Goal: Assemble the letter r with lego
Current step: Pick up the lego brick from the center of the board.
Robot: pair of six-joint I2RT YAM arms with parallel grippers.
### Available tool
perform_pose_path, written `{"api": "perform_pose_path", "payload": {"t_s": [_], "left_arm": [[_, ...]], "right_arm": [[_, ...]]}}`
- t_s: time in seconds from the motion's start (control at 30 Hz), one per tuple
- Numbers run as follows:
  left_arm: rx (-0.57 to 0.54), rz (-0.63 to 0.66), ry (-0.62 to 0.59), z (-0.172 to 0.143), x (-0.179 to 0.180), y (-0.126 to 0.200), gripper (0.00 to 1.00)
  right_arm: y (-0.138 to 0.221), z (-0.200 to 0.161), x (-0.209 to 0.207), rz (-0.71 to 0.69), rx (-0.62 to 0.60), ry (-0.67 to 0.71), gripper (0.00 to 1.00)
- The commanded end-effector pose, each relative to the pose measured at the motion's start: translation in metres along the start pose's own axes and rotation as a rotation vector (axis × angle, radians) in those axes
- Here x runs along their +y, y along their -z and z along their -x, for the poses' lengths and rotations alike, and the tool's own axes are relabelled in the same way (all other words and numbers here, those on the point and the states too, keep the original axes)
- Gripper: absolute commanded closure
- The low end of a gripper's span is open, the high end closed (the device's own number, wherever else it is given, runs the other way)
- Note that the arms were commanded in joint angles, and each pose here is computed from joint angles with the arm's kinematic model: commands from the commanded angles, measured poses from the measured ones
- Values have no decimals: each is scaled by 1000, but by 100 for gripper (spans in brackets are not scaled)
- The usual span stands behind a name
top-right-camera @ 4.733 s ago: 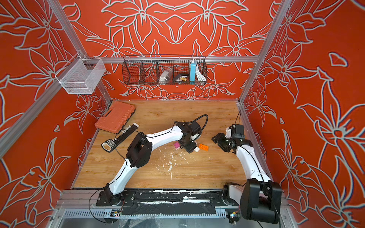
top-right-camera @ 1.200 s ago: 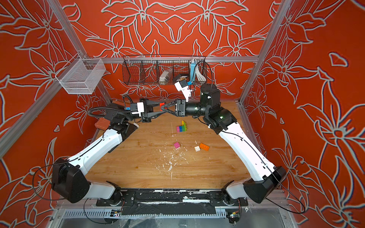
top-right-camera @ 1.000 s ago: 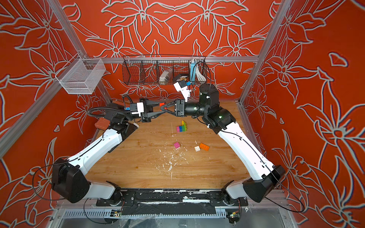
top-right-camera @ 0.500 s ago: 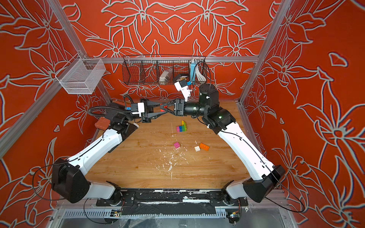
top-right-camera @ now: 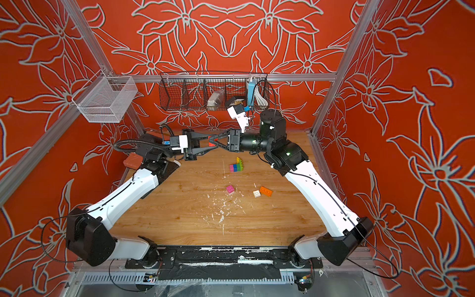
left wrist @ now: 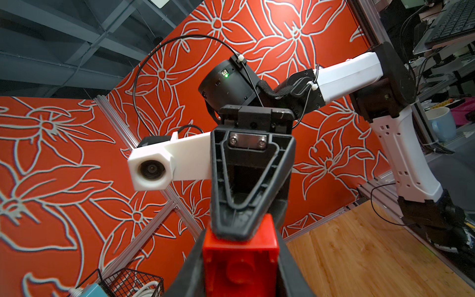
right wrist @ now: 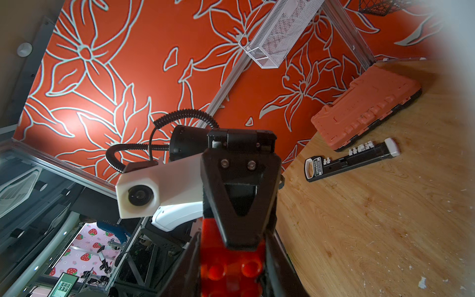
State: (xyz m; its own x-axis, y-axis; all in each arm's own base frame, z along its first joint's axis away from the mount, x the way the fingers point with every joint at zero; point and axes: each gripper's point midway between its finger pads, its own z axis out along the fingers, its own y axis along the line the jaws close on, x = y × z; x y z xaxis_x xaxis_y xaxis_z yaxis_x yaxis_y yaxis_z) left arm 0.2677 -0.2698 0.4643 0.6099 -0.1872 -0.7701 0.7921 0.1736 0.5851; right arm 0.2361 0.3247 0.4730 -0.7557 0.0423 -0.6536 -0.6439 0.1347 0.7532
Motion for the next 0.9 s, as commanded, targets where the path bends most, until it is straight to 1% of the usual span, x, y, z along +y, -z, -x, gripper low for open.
{"api": "perform_pose_path", "payload": {"t_s": [0.0, 0.03, 0.1, 0.2, 0.3, 0.37, 0.4, 0.47, 0.57, 0.67, 0.77, 0.87], "left_arm": [[22, 54, 35, 12, 7, -2, 10], [43, 67, 62, 9, 7, -2, 1], [87, 98, 121, 4, 5, 0, 1], [161, 170, 252, -11, 1, 6, 1], [254, 319, 458, -37, 0, 19, 1], [364, 488, 643, -68, 2, 34, 1], [425, 551, 719, -84, -1, 43, 1], [549, 621, 868, -113, -17, 59, 1], [684, 696, 1005, -145, -41, 81, 1], [759, 780, 1118, -167, -59, 100, 1], [854, 913, 1262, -193, -80, 123, 1], [978, 980, 1378, -216, -104, 141, 1]], "right_arm": [[13, 2, 9, -43, -39, 110, 100], [15, 1, 5, -72, -41, 123, 100], [21, -1, -5, -140, -44, 161, 100], [34, -9, -32, -304, -37, 224, 100], [51, -22, -76, -516, 6, 286, 100], [63, -34, -109, -661, 58, 314, 100], [67, -41, -121, -710, 86, 320, 100], [73, -58, -149, -796, 163, 331, 100], [82, -81, -187, -914, 262, 294, 100], [81, -106, -218, -976, 350, 235, 100], [79, -123, -243, -1038, 414, 171, 100], [76, -132, -263, -1109, 447, 100, 100]]}}
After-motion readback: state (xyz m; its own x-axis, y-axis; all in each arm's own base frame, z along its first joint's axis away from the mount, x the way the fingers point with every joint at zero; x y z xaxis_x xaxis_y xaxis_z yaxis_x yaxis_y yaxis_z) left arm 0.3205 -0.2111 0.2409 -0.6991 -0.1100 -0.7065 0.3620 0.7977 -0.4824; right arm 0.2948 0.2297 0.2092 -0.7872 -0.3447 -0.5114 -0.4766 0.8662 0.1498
